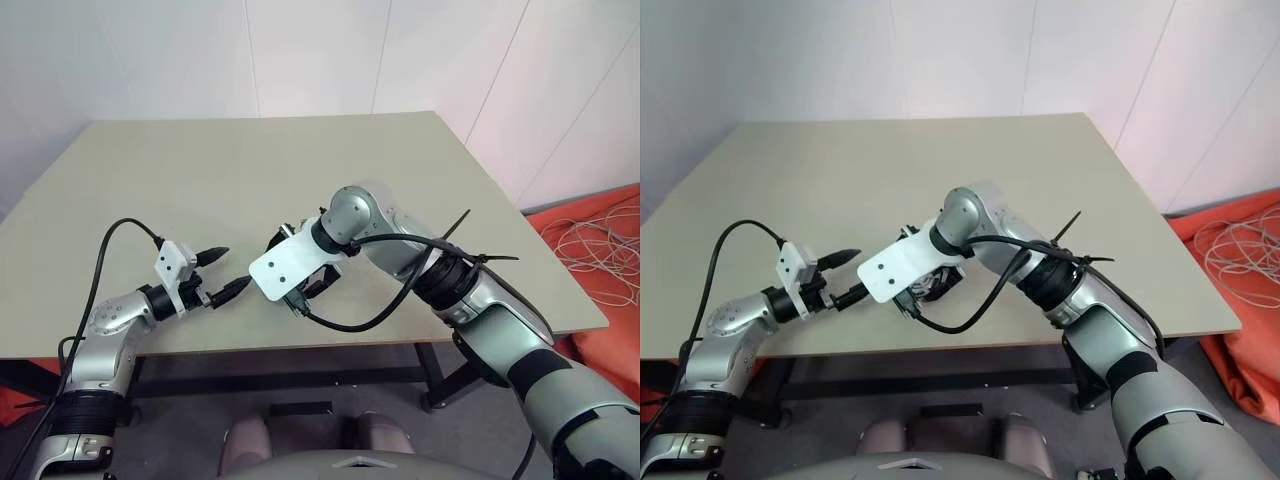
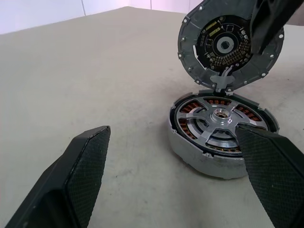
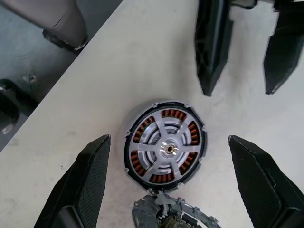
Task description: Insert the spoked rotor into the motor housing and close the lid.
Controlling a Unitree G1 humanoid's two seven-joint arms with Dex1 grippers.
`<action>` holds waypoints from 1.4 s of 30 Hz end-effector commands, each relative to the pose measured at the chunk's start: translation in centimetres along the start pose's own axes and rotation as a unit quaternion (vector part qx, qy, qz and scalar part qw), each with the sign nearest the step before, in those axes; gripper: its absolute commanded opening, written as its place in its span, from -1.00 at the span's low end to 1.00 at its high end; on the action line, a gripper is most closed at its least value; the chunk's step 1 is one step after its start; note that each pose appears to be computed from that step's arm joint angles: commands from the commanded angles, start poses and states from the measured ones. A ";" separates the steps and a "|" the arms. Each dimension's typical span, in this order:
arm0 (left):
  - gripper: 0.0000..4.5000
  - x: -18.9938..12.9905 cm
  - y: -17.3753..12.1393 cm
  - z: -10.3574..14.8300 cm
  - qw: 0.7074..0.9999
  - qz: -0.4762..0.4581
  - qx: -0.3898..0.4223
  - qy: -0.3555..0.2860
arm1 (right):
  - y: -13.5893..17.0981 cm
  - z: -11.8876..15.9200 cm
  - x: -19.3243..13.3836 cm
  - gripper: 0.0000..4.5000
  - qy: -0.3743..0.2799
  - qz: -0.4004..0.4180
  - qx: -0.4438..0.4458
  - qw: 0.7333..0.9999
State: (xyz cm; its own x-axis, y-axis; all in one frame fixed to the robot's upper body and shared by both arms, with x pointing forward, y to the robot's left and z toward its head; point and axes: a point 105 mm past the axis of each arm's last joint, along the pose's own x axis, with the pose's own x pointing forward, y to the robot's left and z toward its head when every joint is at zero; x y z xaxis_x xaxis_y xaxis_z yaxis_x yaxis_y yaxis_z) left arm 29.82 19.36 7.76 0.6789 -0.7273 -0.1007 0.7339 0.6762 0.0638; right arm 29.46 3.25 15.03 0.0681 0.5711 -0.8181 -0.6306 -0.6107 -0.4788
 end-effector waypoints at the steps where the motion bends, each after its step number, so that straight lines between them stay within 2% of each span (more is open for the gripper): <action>1: 1.00 0.3 0.2 1.2 1.000 -0.006 0.019 -0.017 | -3.5 2.6 -3.7 0.99 -0.044 -0.079 -0.031 0.995; 4: 1.00 0.2 0.3 1.4 1.000 -0.005 0.018 -0.018 | -6.0 3.6 -6.4 0.99 -0.079 -0.138 -0.014 0.987; 6: 1.00 -0.2 0.5 1.5 1.000 0.001 0.018 -0.021 | -8.6 3.3 -9.4 0.99 -0.107 -0.212 0.023 0.971; 8: 1.00 -0.5 0.7 1.6 1.000 0.006 0.019 -0.021 | -10.6 1.9 -12.2 0.99 -0.128 -0.282 0.079 0.948; 10: 1.00 -0.8 0.8 1.5 1.000 0.012 0.019 -0.020 | -12.1 -0.7 -14.8 0.99 -0.140 -0.360 0.149 0.910; 11: 1.00 -0.9 0.8 1.5 1.000 0.014 0.018 -0.020 | -12.2 -2.6 -15.7 0.91 -0.137 -0.391 0.183 0.892; 13: 1.00 -1.2 0.8 1.4 1.000 0.018 0.017 -0.019 | -11.1 -6.2 -16.4 0.74 -0.130 -0.420 0.252 0.862; 17: 1.00 -1.8 0.8 1.0 1.000 0.023 0.012 -0.014 | -6.6 -12.1 -14.6 0.12 -0.101 -0.423 0.358 0.826; 19: 1.00 -2.1 0.7 0.8 1.000 0.023 0.009 -0.010 | -3.9 -13.9 -12.9 -0.21 -0.086 -0.410 0.396 0.817; 22: 1.00 -2.3 0.7 0.7 1.000 0.024 0.008 -0.008 | -0.4 -15.0 -10.0 -0.67 -0.092 -0.390 0.445 0.801; 24: 1.00 -2.3 0.7 0.7 1.000 0.024 0.008 -0.007 | 1.4 -14.8 -7.9 -0.99 -0.090 -0.369 0.461 0.802; 27: 1.00 -2.3 0.7 0.8 1.000 0.024 0.009 -0.007 | 2.7 -13.1 -5.7 -0.99 -0.107 -0.336 0.466 0.811; 30: 1.00 -2.3 0.7 0.8 1.000 0.023 0.010 -0.005 | 2.6 -11.3 -4.5 -0.99 -0.134 -0.315 0.464 0.817; 35: 1.00 -2.3 0.7 0.8 1.000 0.024 0.009 -0.005 | 2.3 -8.7 -3.3 -0.99 -0.174 -0.270 0.458 0.829; 42: 1.00 -2.2 0.7 0.9 1.000 0.026 0.010 -0.007 | 1.7 -6.6 -2.2 -0.99 -0.202 -0.231 0.445 0.841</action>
State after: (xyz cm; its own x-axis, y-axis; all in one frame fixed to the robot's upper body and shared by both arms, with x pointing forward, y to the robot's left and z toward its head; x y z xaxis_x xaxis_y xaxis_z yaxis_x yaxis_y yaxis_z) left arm 28.55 21.21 7.35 0.7108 -0.6929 -0.1210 0.7013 0.7113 0.0462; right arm 33.84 -3.95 12.14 0.3419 0.8534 -0.3934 -0.9391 0.3252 -0.1106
